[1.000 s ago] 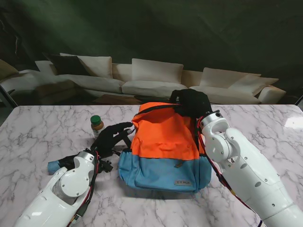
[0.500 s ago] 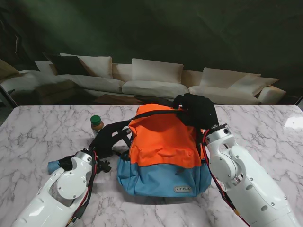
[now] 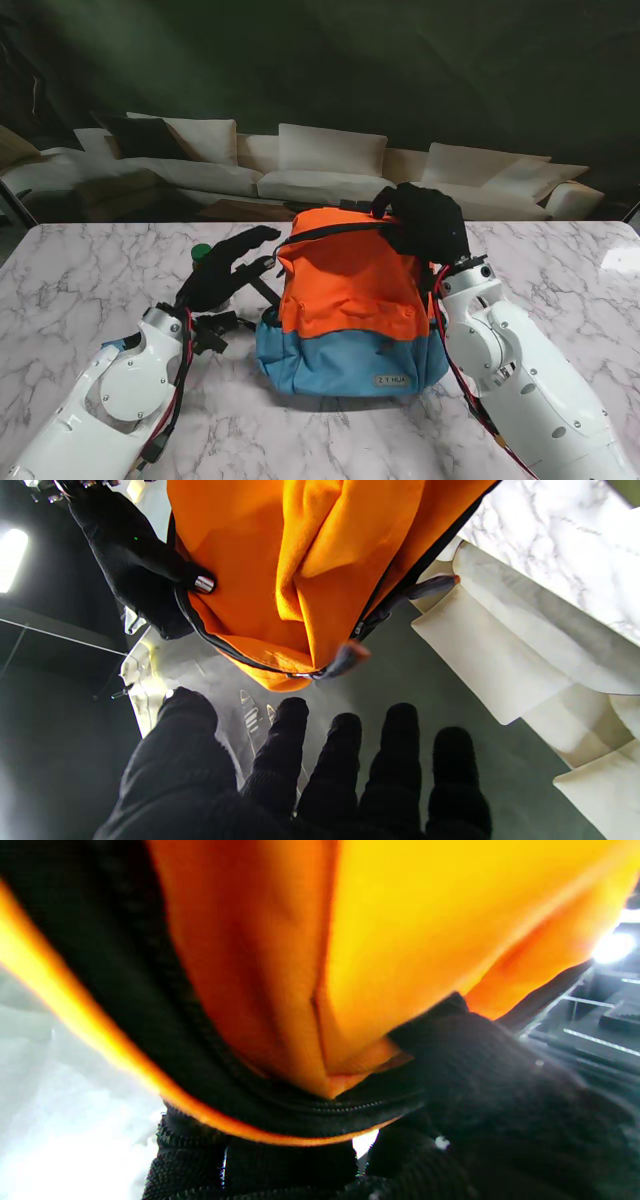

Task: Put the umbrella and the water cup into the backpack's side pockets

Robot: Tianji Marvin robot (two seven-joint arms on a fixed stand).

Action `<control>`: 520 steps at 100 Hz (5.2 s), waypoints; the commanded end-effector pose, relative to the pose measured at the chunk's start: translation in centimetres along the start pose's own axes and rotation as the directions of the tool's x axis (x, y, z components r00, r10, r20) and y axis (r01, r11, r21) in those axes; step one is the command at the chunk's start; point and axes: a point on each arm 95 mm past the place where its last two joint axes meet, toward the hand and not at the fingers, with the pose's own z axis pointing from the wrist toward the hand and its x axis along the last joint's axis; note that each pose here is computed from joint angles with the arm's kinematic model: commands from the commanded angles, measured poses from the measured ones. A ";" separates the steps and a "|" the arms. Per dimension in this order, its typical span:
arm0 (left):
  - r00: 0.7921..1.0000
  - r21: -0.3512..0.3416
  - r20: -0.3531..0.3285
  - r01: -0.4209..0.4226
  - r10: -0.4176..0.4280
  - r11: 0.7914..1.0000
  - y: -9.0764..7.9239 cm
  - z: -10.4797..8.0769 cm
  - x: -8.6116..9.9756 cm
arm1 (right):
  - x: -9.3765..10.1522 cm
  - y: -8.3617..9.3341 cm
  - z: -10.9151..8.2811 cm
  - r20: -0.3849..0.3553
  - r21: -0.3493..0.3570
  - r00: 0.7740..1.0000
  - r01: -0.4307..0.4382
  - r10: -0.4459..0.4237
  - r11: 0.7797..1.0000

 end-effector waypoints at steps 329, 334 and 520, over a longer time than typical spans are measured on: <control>0.930 -0.167 -0.142 -0.359 0.338 0.918 3.0 6.9 3.0 | 4.8 1.0 -4.4 0.032 0.301 0.994 0.094 -0.109 0.949; 0.930 -0.166 -0.148 -0.359 0.337 0.918 3.0 6.8 3.2 | 4.8 0.4 -4.1 0.055 0.302 0.993 0.086 -0.107 0.949; 0.914 -0.407 -0.155 -0.404 0.374 0.819 0.6 0.0 -2.9 | 2.4 -0.4 -4.8 0.088 0.247 0.996 -0.005 -0.017 0.969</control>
